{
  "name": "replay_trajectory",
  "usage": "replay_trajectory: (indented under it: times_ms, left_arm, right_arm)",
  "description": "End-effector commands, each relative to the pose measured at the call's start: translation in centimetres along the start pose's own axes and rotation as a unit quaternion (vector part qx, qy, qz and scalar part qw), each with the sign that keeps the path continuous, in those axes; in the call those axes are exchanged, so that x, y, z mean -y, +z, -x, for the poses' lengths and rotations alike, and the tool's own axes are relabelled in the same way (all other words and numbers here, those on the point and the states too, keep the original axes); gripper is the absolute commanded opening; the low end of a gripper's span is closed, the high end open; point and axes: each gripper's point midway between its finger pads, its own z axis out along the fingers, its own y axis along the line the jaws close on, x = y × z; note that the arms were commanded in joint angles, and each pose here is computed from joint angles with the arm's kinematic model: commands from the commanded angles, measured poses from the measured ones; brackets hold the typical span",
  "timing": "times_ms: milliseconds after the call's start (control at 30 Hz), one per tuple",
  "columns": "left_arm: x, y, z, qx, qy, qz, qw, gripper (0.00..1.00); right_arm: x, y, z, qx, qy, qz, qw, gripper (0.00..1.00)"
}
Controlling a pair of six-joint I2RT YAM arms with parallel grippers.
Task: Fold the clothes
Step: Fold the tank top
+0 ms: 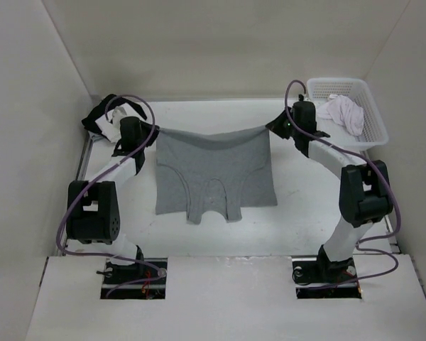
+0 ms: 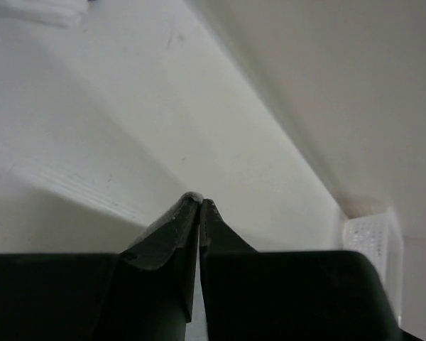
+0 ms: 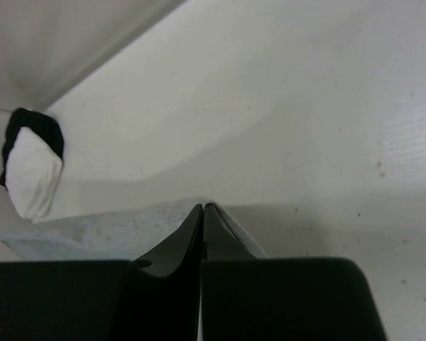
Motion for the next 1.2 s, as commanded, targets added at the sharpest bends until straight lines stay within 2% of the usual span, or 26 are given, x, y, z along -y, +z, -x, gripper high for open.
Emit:
replay_trajectory:
  times_ms: [0, 233, 333, 467, 700, 867, 967, 1000, 1100, 1167]
  left_arm:
    - [5.2, -2.3, 3.3, 0.047, -0.017, -0.092, 0.994, 0.00]
    - [-0.9, -8.8, -0.7, 0.036, -0.038, -0.084, 0.995, 0.01]
    - [-3.8, -11.5, -1.5, 0.033, -0.045, -0.079, 0.995, 0.01]
    - [-5.9, -14.2, -2.3, 0.030, -0.046, -0.078, 0.995, 0.01]
    - [-8.9, -17.0, -4.1, 0.009, -0.052, -0.069, 0.996, 0.01]
    - [-12.7, -17.5, -6.8, -0.019, -0.062, -0.019, 0.998, 0.01]
    - [-14.0, -17.6, -6.5, -0.007, -0.062, 0.012, 0.998, 0.03]
    - [-14.0, -17.6, -6.1, 0.000, -0.057, 0.017, 0.998, 0.07]
    - [-13.5, -17.6, -4.5, 0.023, -0.041, 0.025, 0.999, 0.25]
    - [-13.2, -17.6, -3.4, 0.043, -0.036, 0.030, 0.998, 0.32]
  right_arm:
    - [-4.0, -2.1, 3.6, 0.049, -0.003, 0.069, 0.996, 0.00]
    - [0.2, -7.7, -1.9, 0.054, 0.026, 0.063, 0.996, 0.00]
    - [1.9, -9.6, -5.0, 0.044, 0.030, 0.056, 0.997, 0.00]
    - [3.7, -12.0, -7.8, 0.040, 0.030, 0.045, 0.998, 0.00]
    - [6.8, -14.2, -12.9, 0.000, 0.031, 0.016, 0.999, 0.01]
    - [8.6, -15.3, -17.4, -0.054, 0.065, -0.008, 0.996, 0.01]
    - [9.0, -15.9, -19.3, -0.080, 0.066, -0.019, 0.994, 0.03]
    - [9.2, -16.0, -19.4, -0.078, 0.067, -0.023, 0.994, 0.07]
    - [8.7, -16.0, -18.3, -0.057, 0.061, -0.018, 0.996, 0.35]
    - [8.1, -15.7, -16.8, -0.038, 0.055, -0.008, 0.998, 0.47]
